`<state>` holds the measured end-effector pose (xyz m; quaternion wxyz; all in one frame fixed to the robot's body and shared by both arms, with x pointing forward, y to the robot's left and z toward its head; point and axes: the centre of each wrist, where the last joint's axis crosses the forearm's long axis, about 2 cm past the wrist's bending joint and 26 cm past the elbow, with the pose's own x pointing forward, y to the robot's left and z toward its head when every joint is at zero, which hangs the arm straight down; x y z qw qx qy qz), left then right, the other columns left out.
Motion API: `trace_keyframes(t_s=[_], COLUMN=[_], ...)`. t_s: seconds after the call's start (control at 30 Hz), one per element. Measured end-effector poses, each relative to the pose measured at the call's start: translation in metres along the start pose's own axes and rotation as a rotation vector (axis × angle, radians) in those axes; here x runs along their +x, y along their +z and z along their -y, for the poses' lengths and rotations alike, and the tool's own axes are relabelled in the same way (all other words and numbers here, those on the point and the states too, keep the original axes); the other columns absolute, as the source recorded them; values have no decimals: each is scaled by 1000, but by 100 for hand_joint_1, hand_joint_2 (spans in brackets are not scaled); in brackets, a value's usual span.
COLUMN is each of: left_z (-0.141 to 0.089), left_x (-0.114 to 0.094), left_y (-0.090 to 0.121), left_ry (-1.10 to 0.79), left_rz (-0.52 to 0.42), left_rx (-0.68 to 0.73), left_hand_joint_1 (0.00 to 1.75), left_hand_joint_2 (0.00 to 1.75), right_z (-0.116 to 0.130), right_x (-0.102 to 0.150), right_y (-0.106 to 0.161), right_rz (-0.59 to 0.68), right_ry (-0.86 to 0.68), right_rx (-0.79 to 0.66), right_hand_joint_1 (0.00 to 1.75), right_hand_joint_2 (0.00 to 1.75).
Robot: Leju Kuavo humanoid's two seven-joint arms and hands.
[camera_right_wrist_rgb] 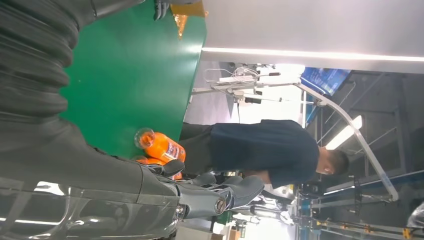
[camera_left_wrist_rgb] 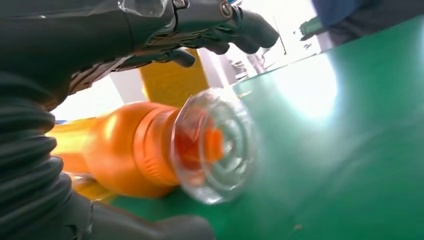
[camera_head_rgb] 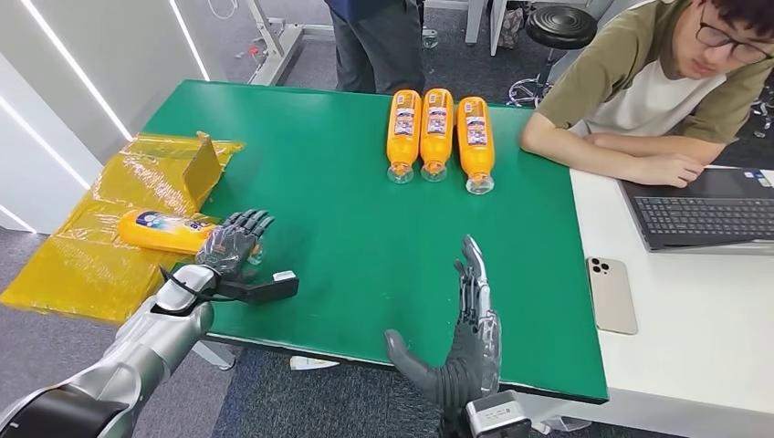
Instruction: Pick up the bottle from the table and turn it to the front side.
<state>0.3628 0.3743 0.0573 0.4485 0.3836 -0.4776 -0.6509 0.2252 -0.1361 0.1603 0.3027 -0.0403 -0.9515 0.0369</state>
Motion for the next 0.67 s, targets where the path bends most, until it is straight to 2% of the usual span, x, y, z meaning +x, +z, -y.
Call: trace_keyframes(t_s=[0.13, 0.33, 0.4, 0.47, 0.53, 0.6, 0.63, 0.67], left_z=[4, 6, 6, 4, -5, -26, -41, -48], left_x=[2, 2, 2, 0, -2, 3, 9, 13], left_y=[4, 6, 7, 10, 14, 15, 14, 14], left_ry=[100, 162, 218, 335, 508, 682, 753, 787], left_rz=[63, 88, 112, 94, 27, -4, 15, 29], left_rx=[124, 194, 260, 390, 602, 832, 928, 972], left_hand_joint_1=[0, 0, 0, 0, 0, 0, 0, 0], left_hand_joint_2=[175, 175, 175, 175, 175, 175, 175, 175], right_z=[1, 2, 4, 7, 11, 14, 15, 15], right_x=[0, 0, 1, 2, 3, 4, 4, 4], right_y=[2, 3, 5, 8, 11, 14, 15, 15], right_rz=[-3, -3, -3, -6, -12, -19, -21, -22], right_ry=[2, 8, 18, 29, 34, 36, 36, 37], right_rx=[5, 7, 7, 4, 0, -3, -4, -4], right_hand_joint_1=[0, 0, 0, 0, 0, 0, 0, 0], right_hand_joint_2=[175, 175, 175, 175, 175, 175, 175, 175])
